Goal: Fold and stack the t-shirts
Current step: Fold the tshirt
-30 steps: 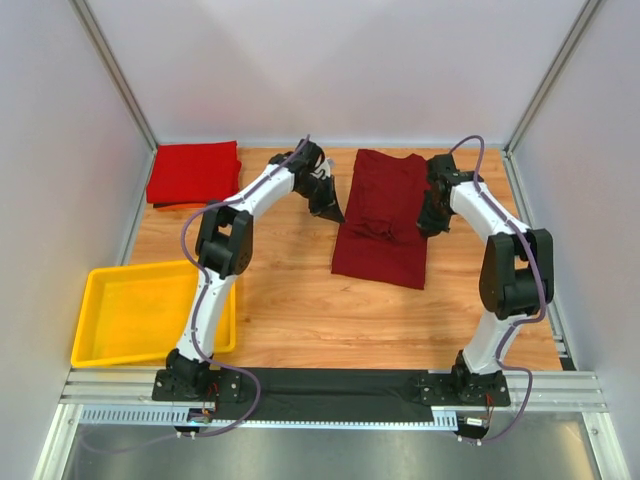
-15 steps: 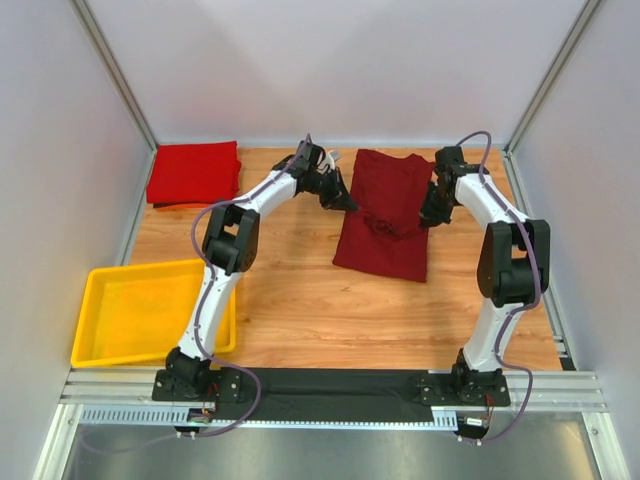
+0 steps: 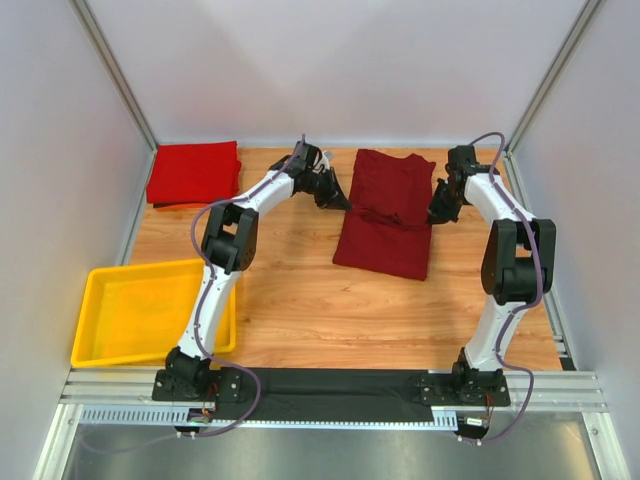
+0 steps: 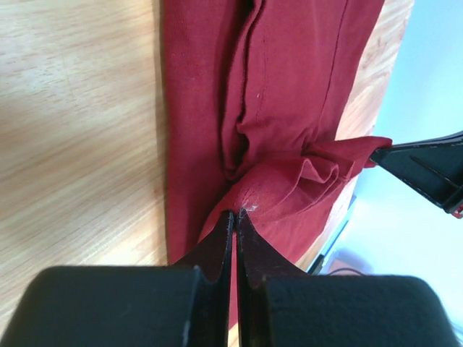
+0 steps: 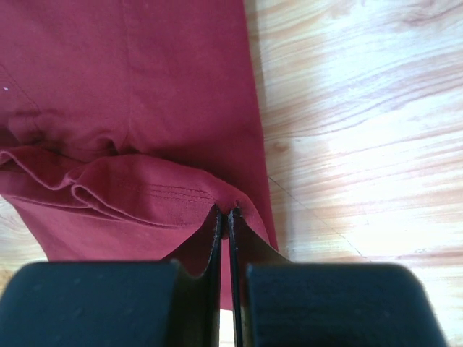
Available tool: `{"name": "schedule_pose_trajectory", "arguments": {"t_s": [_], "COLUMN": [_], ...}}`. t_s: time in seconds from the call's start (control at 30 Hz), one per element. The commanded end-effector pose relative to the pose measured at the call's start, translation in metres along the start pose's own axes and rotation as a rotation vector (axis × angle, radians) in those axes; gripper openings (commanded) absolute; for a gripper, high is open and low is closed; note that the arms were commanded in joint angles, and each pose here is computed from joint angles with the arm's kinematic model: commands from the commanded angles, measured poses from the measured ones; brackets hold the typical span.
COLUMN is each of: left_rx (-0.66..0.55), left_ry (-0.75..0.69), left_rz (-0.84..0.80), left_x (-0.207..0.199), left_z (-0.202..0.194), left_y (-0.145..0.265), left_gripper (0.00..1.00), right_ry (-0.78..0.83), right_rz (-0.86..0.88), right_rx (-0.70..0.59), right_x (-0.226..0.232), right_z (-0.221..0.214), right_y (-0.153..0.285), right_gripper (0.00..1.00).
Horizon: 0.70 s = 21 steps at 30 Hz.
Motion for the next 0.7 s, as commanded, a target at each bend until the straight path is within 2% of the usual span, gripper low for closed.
{"name": "schedule_pose_trajectory", "arguments": {"t_s": [0.0,0.67], "left_rx": [-0.085,-0.100], "left_ry": [-0.059,-0.010], "left_rz": [-0.034,-0.036], "left_x": [-0.022,-0.001], "left_z": [0.022,0.030], "left_y": [0.014,-0.005], "left_gripper": [0.00,0.00], "right_ry": [-0.019,-0.008], "right_rz": [0.052,0.105], "right_rx": [-0.048,-0.048], "right_x": [0.001,0.010], "right_z": [0.018,0.043], "right_y": [0.000,-0.022], "right_gripper": [0.00,0.01]}}
Point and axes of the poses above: each gripper's point midway between its finger pads, its own y axis back along the fingers, its own x axis along the line the jaws close on, z = x × y, the point moved 6 cm from there along y, back along the fingers, and after that the axes turned 6 degrees about -y, right-handed, at the moved point
